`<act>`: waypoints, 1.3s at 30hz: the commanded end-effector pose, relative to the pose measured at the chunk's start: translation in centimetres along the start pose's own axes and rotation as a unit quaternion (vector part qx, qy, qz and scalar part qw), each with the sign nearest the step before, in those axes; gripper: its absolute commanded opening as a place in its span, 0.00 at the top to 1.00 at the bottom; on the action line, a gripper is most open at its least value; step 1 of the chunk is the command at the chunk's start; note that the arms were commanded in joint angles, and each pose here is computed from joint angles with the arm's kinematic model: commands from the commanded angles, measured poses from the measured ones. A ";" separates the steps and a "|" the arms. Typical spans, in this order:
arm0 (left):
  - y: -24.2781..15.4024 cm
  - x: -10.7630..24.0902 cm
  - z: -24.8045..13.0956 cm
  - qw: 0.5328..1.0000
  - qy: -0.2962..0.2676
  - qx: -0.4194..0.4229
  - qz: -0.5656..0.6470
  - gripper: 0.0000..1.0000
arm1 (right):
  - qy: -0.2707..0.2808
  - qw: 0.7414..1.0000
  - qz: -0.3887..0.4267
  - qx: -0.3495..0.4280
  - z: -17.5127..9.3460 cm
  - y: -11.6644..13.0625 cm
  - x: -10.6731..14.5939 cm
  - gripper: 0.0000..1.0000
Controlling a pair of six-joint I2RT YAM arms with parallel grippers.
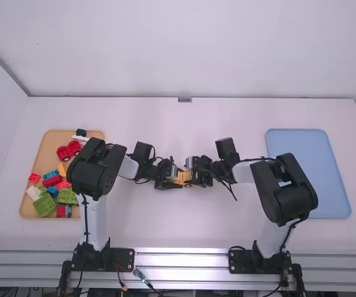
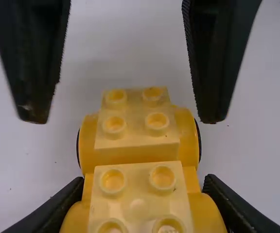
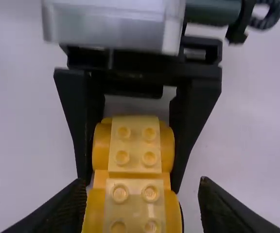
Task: Assemble lego blocks to make yellow taxi
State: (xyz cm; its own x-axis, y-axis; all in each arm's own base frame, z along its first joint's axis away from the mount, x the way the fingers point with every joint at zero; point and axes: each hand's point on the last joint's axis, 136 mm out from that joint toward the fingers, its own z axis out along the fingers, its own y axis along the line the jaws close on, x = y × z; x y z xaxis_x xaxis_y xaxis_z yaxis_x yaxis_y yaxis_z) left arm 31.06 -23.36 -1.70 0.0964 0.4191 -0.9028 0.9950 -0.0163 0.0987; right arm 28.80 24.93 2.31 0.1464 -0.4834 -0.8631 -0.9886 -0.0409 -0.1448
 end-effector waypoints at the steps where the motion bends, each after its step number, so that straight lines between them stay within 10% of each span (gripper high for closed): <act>1: -0.4 0.6 0.5 1.000 0.004 0.007 -0.002 0.64 | -0.064 0.998 -0.014 -0.016 -1.0 0.3 -2.5 0.39; 3: -0.4 0.6 0.5 1.000 0.004 0.007 -0.001 0.64 | -0.088 0.996 -0.017 -0.018 -1.6 0.1 -3.1 0.41; 7: -0.4 0.6 0.5 1.000 0.004 0.007 -0.001 0.64 | -0.094 0.996 0.008 -0.007 -2.4 -0.6 -2.9 0.98; 8: -0.4 0.6 0.5 1.000 0.004 0.007 -0.001 0.64 | -0.083 0.996 0.022 0.001 -2.5 -1.0 -2.4 1.00; 39: -0.1 0.5 0.5 1.000 0.002 0.003 0.003 0.66 | 0.199 0.979 0.036 -0.002 0.1 2.6 5.8 1.00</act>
State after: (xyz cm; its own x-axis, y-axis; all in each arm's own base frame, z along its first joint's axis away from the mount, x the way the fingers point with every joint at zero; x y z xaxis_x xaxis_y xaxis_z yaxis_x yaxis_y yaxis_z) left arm 31.01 -23.51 -1.67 0.0951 0.4181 -0.9034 0.9952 -0.0177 0.0966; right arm 28.40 24.29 0.76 0.0918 -0.6642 -0.7419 -0.9933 -0.0085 -0.1153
